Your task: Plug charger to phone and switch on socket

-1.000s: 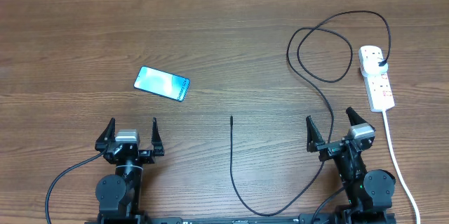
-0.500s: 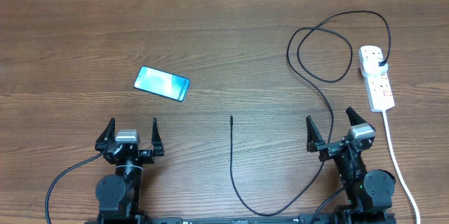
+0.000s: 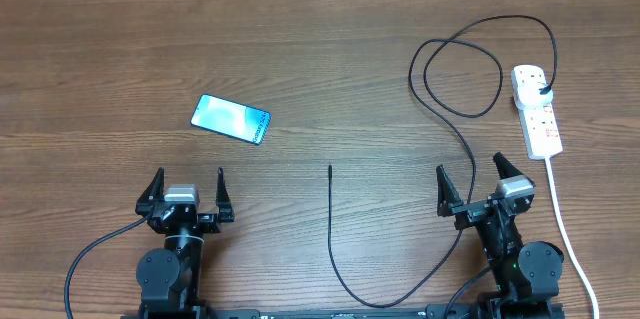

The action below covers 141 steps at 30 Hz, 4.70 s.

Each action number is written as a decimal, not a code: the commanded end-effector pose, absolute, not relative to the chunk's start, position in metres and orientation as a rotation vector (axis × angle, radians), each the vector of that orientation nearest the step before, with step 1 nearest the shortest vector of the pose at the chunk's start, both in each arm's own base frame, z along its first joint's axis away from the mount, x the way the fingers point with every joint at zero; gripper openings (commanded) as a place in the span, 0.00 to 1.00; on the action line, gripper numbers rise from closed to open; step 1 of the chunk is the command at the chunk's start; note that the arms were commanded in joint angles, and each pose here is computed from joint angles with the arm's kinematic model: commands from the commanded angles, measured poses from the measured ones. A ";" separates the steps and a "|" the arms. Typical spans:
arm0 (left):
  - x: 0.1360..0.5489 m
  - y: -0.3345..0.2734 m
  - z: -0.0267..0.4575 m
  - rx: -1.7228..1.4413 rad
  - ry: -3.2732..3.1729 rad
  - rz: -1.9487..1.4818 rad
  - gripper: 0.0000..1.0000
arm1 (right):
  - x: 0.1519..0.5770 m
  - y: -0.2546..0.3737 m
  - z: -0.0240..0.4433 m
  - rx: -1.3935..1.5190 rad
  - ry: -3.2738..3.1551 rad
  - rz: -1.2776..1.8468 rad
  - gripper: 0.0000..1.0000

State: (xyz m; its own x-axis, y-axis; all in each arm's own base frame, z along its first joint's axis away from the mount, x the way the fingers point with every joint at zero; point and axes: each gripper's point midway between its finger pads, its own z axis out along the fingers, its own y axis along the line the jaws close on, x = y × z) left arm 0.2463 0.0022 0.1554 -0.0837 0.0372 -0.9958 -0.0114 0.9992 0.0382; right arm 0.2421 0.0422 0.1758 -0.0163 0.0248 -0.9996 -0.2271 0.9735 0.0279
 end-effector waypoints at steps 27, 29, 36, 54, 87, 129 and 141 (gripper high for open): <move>0.246 0.002 0.156 0.038 1.648 0.053 0.99 | 0.242 0.041 0.174 -0.148 1.575 0.200 1.00; 0.246 0.002 0.156 0.038 1.648 0.053 1.00 | 0.242 0.041 0.174 -0.148 1.575 0.200 1.00; 0.246 0.002 0.156 0.038 1.648 0.053 1.00 | 0.242 0.041 0.174 -0.148 1.575 0.200 1.00; 0.246 0.002 0.156 0.038 1.648 0.053 1.00 | 0.242 0.041 0.174 -0.148 1.575 0.200 1.00; 0.246 0.002 0.156 0.038 1.648 0.052 1.00 | 0.242 0.041 0.174 -0.148 1.575 0.200 1.00; 0.235 0.001 0.165 0.069 1.741 0.065 1.00 | 0.242 0.041 0.174 -0.148 1.575 0.200 1.00; 0.260 0.000 0.212 0.070 1.897 0.049 0.99 | 0.242 0.041 0.174 -0.148 1.575 0.200 1.00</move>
State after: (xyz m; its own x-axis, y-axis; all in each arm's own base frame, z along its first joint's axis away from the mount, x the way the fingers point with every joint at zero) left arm 0.2487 0.0014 0.1900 -0.2981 0.0636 -0.9524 0.0093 0.9979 0.0638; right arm 0.2420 0.0423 0.1753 -0.0182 0.0247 -0.9995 -0.2274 0.9734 0.0282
